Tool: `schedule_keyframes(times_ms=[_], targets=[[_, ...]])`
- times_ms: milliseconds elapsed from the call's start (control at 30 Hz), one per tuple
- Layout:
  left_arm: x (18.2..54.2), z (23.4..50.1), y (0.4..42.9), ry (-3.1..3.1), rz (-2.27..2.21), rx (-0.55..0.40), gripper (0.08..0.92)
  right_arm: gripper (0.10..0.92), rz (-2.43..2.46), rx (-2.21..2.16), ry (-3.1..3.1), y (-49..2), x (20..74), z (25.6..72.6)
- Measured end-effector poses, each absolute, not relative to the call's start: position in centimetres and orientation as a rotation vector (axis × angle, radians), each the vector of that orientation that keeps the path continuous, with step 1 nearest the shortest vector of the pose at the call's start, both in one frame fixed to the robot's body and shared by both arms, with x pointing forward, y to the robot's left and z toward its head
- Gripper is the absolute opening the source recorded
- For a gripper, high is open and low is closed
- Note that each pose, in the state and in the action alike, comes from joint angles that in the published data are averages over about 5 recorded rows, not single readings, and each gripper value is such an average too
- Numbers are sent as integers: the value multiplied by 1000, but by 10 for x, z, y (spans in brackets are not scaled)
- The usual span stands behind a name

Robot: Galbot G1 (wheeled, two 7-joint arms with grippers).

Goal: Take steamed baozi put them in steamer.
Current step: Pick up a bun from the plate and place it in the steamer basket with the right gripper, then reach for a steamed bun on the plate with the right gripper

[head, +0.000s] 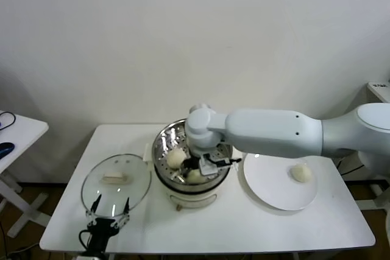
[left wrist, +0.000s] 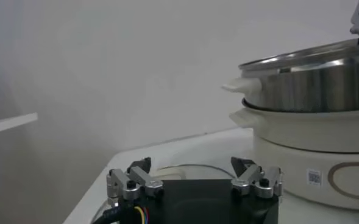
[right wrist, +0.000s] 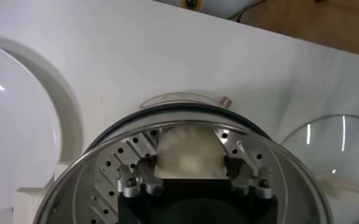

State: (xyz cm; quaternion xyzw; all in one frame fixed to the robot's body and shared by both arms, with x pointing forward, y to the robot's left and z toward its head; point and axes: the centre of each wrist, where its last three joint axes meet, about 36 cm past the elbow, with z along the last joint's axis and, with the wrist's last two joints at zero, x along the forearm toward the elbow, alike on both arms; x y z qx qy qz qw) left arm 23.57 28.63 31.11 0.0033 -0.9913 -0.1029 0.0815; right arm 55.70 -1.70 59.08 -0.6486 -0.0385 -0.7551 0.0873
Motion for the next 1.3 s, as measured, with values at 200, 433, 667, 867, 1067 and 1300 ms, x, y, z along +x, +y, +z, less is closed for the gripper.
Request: schedule_keyframes(times_ms=[200,433,667,867,1067,1300], targets=[[240,313,287,-2966,-314,10,823,822,-2250,-1921,-110,-19,559,593],[243,312,287,-2964,-314,8,823,823,-2264,-1897,-88,-25,565,609],[247,315,292,-2976,-326,13,823,823,-2339,-1893,39,-48,584,644],[249,319,292,-2988,-336,-9,823,823,-2430,-1990,403,-102,610,678],[248,323,288,-3004,-338,-44,823,823,-2451,-2119,970,-188,632,695],[246,327,283,-3024,-330,-82,823,823,-2430,-2159,1548,-303,638,682]])
